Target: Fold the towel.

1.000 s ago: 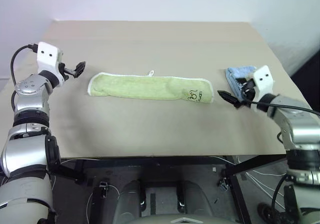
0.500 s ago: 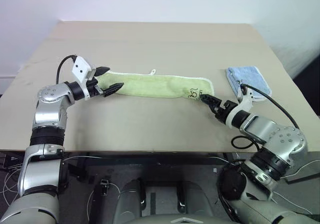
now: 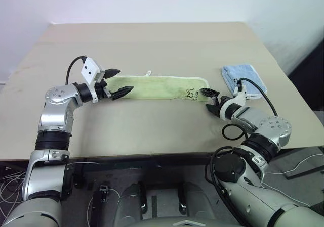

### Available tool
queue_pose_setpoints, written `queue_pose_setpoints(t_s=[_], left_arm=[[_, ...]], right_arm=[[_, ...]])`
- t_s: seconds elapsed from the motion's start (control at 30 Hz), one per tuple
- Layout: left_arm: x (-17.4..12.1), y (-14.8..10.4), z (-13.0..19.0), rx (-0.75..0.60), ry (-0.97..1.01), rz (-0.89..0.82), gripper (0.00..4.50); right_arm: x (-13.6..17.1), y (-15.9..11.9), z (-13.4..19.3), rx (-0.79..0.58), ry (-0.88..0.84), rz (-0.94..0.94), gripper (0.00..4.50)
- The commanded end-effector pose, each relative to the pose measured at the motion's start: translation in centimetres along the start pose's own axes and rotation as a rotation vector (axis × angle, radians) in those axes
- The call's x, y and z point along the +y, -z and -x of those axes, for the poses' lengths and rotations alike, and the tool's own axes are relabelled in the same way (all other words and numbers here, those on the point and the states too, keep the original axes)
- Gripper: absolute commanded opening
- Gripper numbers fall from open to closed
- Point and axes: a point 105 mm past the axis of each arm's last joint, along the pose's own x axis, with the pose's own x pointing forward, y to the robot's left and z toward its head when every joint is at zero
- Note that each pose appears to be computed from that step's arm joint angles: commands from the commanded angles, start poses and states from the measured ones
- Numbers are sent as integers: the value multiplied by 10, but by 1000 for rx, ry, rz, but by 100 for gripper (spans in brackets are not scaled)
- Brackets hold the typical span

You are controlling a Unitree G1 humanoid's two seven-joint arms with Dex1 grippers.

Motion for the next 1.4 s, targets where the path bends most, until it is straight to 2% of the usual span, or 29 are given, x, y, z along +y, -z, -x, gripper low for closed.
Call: queue_pose_setpoints(t_s=[0.03, 0.3, 1.07, 1.2, 1.4], left_arm=[[-6, -14, -3, -47, 32, -15, 450], [-23, -6, 0, -11, 120, 26, 450], [-23, -6, 0, -10, 119, 31, 450], [-27, 4, 0, -2, 122, 50, 450], [-28, 5, 2, 2, 119, 53, 450]], right_arm=[[8, -12, -9, -43, -12, -4, 447], [23, -20, -29, -80, -56, -57, 447], [23, -21, -31, -87, -58, -64, 447], [2, -25, 5, -128, 5, 45, 447], [-2, -25, 20, -152, 16, 55, 447]])
